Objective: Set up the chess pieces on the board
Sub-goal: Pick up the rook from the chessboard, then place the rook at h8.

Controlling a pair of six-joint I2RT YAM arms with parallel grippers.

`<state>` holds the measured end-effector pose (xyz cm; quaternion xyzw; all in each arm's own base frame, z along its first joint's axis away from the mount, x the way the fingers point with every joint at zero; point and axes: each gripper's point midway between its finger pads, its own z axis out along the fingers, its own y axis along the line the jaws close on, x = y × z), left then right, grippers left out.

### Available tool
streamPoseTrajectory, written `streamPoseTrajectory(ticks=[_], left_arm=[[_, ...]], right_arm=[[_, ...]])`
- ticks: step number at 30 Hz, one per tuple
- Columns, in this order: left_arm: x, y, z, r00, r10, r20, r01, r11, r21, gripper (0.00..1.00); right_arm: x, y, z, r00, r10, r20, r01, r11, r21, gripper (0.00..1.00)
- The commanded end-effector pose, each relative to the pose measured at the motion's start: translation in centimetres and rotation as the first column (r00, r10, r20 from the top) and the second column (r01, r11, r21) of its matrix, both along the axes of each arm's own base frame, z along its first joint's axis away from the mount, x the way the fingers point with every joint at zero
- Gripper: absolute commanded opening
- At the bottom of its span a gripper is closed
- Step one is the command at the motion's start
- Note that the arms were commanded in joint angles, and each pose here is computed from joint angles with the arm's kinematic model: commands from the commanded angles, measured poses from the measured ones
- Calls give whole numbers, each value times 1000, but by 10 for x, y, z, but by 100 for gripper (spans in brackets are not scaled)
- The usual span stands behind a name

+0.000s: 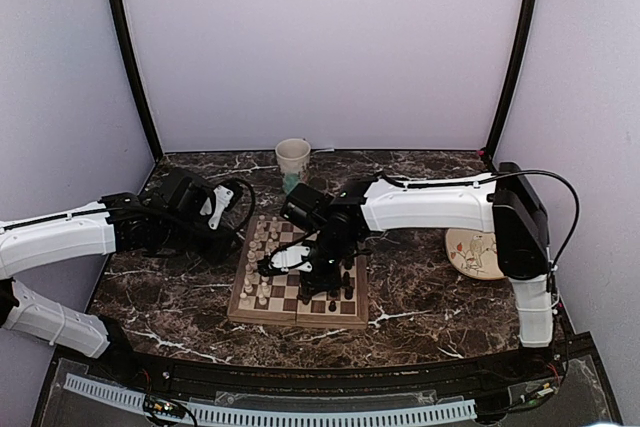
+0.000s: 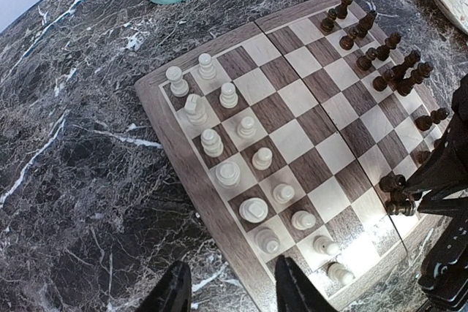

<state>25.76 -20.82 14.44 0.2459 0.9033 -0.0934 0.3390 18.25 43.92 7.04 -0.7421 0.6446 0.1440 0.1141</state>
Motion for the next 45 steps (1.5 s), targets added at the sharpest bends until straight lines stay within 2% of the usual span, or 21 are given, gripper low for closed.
streamPoseTrajectory(ticks=[1,6,16,20,33,45], left_arm=[[2,4,2,1000,20,16,-20,1000,-13,41],[2,3,3,1000,17,19,-16,1000,-16,41],[-1,-9,1,999,-36,3,36,998,-53,41],[-4,-16,3,998,-65,-5,64,994,-86,41],[-4,-18,-3,997,-81,-14,79,994,-76,41],[-2,-16,-4,997,-80,-4,79,995,-60,41]], right_arm=[[-1,2,0,1000,-7,16,7,1000,-8,19],[3,4,22,998,-4,62,2,999,33,15],[0,6,60,998,13,55,-20,992,124,13],[5,4,64,998,4,58,-12,992,129,13],[52,-31,58,988,-132,84,124,988,89,12],[24,-53,68,996,-74,57,68,993,91,13]])
